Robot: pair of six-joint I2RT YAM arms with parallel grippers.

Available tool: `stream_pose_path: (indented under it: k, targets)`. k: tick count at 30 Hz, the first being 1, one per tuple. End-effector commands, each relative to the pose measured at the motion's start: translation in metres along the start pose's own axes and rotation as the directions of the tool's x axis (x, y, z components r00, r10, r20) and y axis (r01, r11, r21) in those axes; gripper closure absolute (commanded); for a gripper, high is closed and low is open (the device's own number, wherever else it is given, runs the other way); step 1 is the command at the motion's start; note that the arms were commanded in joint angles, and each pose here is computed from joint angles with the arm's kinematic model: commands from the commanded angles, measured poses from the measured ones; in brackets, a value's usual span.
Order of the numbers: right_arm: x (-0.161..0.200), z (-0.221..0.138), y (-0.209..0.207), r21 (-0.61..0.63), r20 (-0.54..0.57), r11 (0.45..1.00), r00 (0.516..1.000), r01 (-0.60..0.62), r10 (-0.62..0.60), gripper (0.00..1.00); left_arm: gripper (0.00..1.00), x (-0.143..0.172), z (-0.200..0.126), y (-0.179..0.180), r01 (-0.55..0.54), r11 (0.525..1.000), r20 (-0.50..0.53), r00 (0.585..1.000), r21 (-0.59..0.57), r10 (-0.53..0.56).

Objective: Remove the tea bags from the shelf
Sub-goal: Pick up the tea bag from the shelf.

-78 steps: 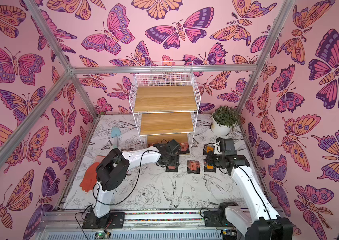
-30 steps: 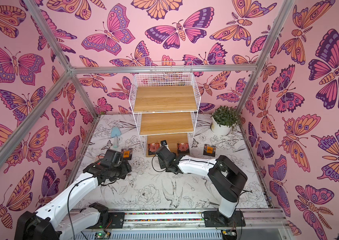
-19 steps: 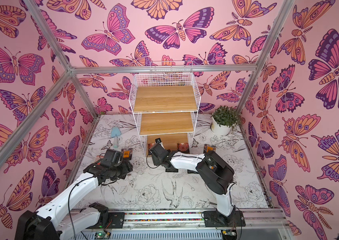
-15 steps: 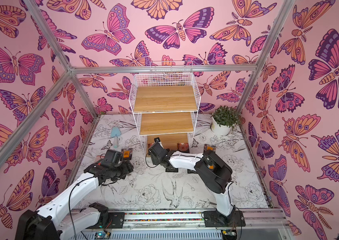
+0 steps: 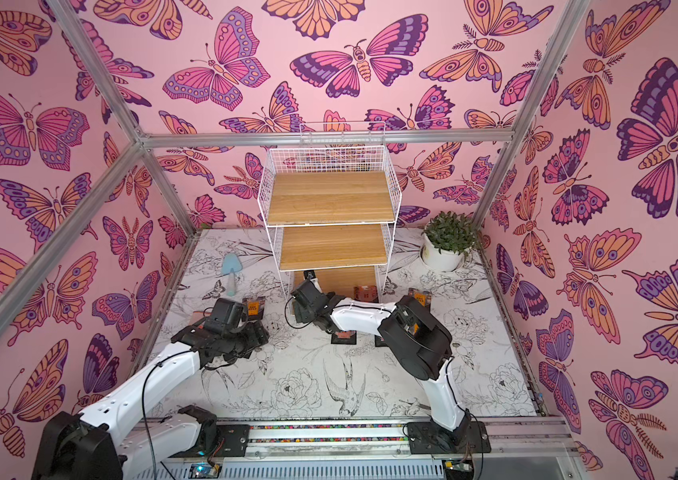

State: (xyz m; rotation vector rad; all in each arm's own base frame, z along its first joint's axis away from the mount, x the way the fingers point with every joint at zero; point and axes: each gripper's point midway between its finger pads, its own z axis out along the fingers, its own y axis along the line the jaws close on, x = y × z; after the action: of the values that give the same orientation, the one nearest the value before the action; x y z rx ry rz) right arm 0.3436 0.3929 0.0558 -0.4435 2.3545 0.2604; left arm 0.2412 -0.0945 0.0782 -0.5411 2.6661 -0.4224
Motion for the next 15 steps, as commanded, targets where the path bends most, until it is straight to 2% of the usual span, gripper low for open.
stream_pose_path:
  k: [1,15]
  targets:
    - [-0.009,0.007,0.004,-0.016,0.019,0.999,0.999,-0.041,0.041,0.05,0.17,0.005,0.005,0.006,0.002,1.0,-0.019,1.0,-0.013,-0.002]
    - [-0.005,0.024,0.013,-0.048,-0.011,0.998,0.999,-0.045,0.044,0.03,0.17,0.004,0.005,0.004,0.001,1.0,-0.023,1.0,-0.011,-0.001]
